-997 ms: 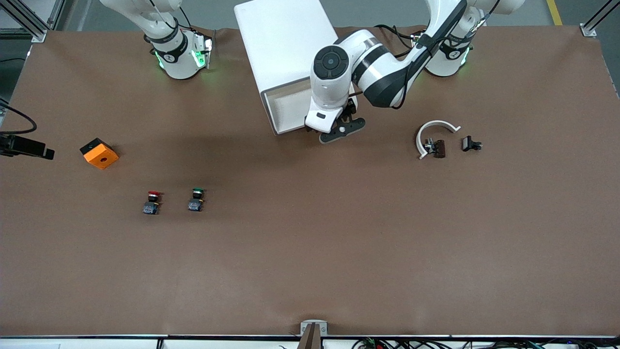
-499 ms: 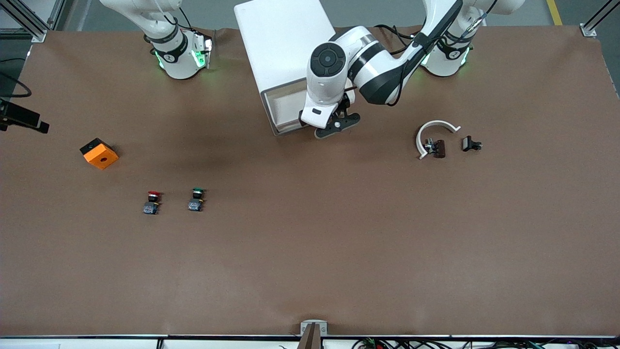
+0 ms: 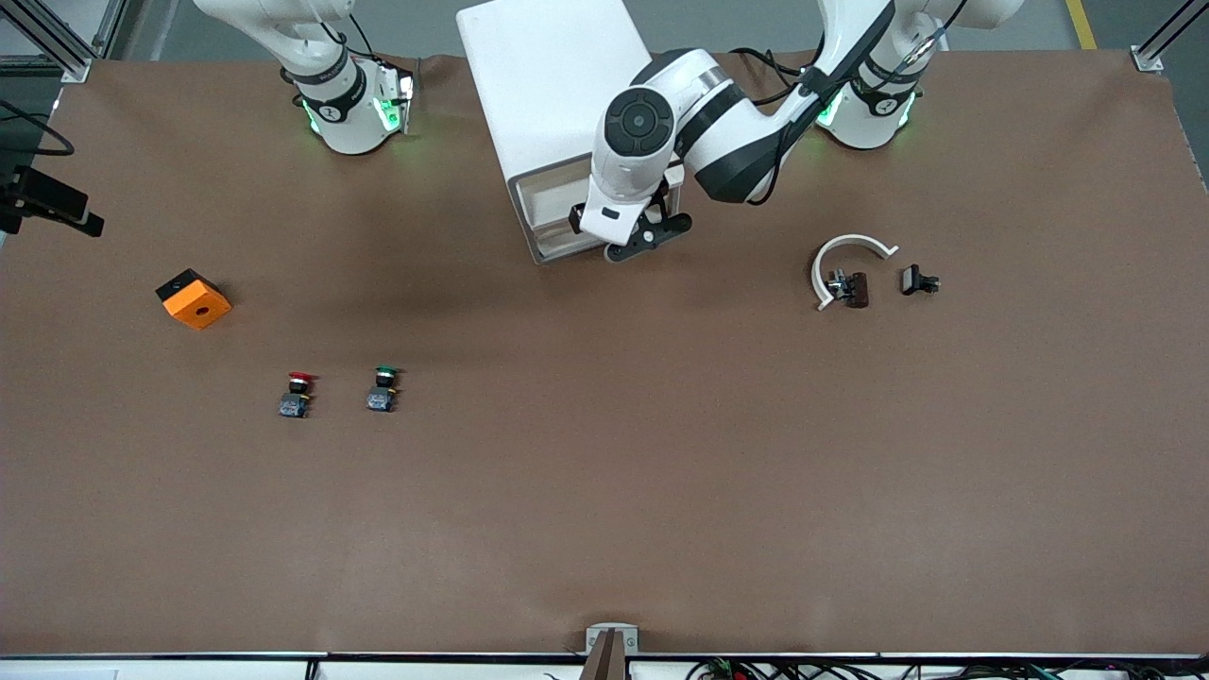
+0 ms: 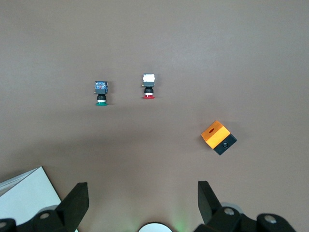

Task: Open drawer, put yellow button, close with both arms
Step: 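Push the open drawer shut with the left gripper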

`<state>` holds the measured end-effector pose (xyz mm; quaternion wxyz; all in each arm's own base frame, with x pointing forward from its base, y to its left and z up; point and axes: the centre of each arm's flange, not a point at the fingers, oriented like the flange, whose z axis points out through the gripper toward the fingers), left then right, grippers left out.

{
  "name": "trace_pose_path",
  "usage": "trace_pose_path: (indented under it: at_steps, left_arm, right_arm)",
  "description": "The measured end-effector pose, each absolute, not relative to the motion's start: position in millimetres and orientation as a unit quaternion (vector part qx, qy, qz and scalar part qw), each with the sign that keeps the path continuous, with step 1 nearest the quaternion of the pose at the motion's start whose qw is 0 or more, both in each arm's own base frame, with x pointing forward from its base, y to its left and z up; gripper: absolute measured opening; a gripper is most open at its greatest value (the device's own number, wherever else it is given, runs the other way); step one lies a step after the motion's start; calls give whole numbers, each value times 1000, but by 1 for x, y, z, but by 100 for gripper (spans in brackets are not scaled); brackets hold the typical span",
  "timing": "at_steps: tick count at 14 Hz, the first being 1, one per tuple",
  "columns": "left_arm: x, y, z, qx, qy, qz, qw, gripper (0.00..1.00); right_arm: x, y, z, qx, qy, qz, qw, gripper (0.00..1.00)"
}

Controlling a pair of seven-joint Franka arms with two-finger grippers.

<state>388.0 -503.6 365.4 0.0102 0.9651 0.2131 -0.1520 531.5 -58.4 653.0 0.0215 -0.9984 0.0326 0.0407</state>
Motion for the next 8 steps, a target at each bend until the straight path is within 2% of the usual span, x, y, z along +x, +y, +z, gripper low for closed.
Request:
trace_pose_path:
  at_steps: [8]
  left_arm:
    - [378,-514,355,949,235,-209,22,100]
  right_arm:
    - [527,-57,655,-999,28,20,21,100]
